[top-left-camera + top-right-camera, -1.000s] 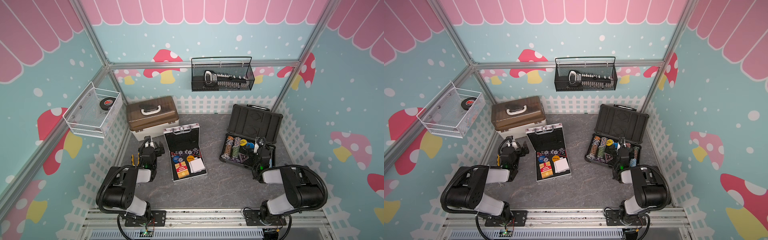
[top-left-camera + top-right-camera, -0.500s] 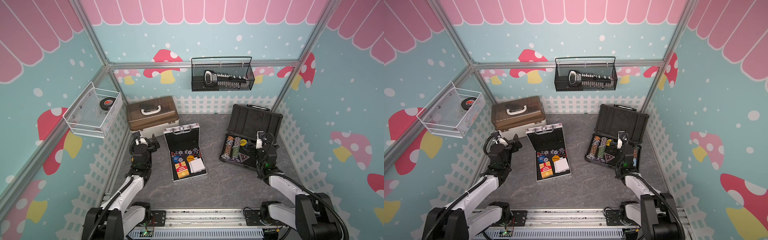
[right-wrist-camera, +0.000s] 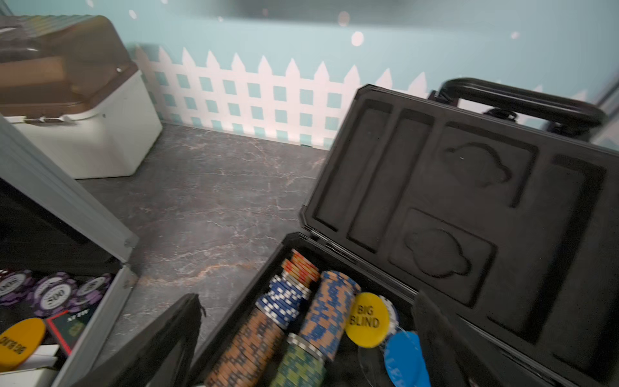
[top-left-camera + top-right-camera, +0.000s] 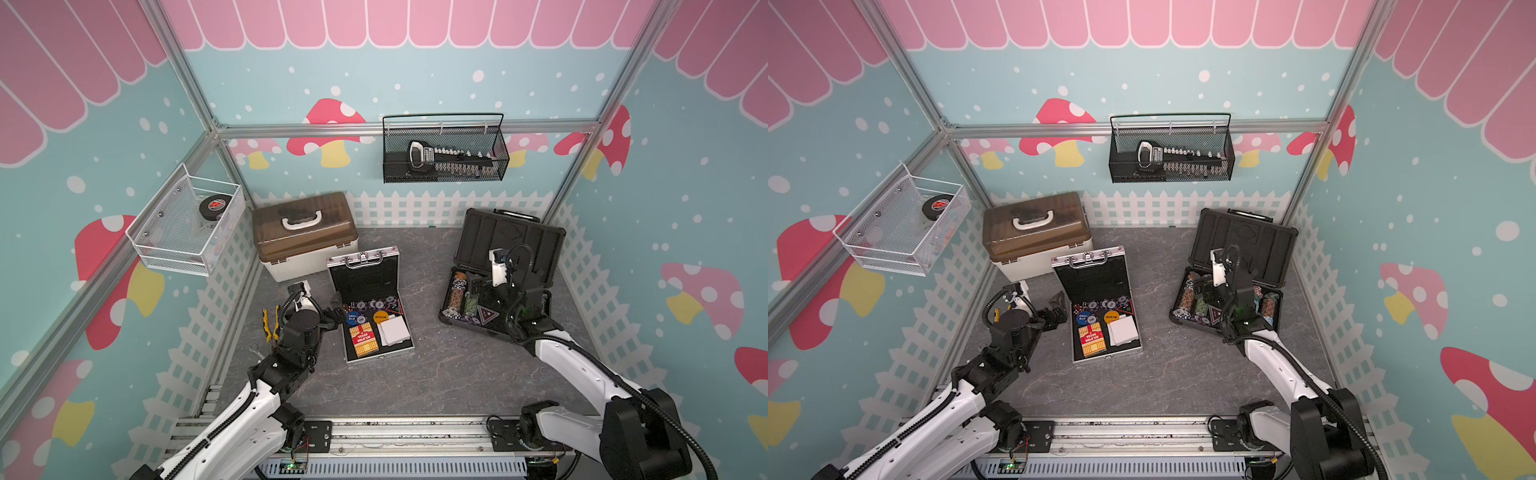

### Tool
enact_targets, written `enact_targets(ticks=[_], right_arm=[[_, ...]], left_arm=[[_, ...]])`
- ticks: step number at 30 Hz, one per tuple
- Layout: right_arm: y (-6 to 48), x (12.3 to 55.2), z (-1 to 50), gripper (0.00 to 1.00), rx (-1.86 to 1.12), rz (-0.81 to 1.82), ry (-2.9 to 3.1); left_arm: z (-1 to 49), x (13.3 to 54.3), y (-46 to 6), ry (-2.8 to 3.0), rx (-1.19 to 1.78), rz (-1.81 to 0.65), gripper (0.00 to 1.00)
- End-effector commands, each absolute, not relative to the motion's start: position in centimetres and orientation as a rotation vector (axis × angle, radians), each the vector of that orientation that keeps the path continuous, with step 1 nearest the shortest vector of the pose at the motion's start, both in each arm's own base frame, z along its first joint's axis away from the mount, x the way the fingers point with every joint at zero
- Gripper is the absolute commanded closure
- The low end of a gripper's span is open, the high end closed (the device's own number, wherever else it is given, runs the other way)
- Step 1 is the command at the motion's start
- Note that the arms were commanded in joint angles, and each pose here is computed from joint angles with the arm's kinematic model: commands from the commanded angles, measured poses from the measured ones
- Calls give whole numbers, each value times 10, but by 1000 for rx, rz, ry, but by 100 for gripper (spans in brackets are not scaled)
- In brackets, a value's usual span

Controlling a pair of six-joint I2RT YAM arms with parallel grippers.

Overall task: Close the poker set cases
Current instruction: Close the lid of the poker set case.

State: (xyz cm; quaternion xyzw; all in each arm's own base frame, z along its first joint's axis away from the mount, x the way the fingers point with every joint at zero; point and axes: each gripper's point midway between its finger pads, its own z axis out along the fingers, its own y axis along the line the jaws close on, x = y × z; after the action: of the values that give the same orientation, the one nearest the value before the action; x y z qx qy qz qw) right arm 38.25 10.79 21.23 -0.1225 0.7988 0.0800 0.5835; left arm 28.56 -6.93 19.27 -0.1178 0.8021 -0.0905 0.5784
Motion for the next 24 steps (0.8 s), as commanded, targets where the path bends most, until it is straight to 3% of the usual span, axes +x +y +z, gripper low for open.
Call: enact_targets(ticks=[1, 14, 24], right_arm=[[140, 383, 210, 1, -413, 229, 1902], [249, 395, 229, 17, -685, 459, 1812], [299, 406, 235, 28, -749, 574, 1742]], left_arm=[[165, 269, -64, 1946, -359, -188, 1], [121, 236, -81, 2169, -332, -100, 1], [97, 221, -96, 2226, -233, -94, 1]])
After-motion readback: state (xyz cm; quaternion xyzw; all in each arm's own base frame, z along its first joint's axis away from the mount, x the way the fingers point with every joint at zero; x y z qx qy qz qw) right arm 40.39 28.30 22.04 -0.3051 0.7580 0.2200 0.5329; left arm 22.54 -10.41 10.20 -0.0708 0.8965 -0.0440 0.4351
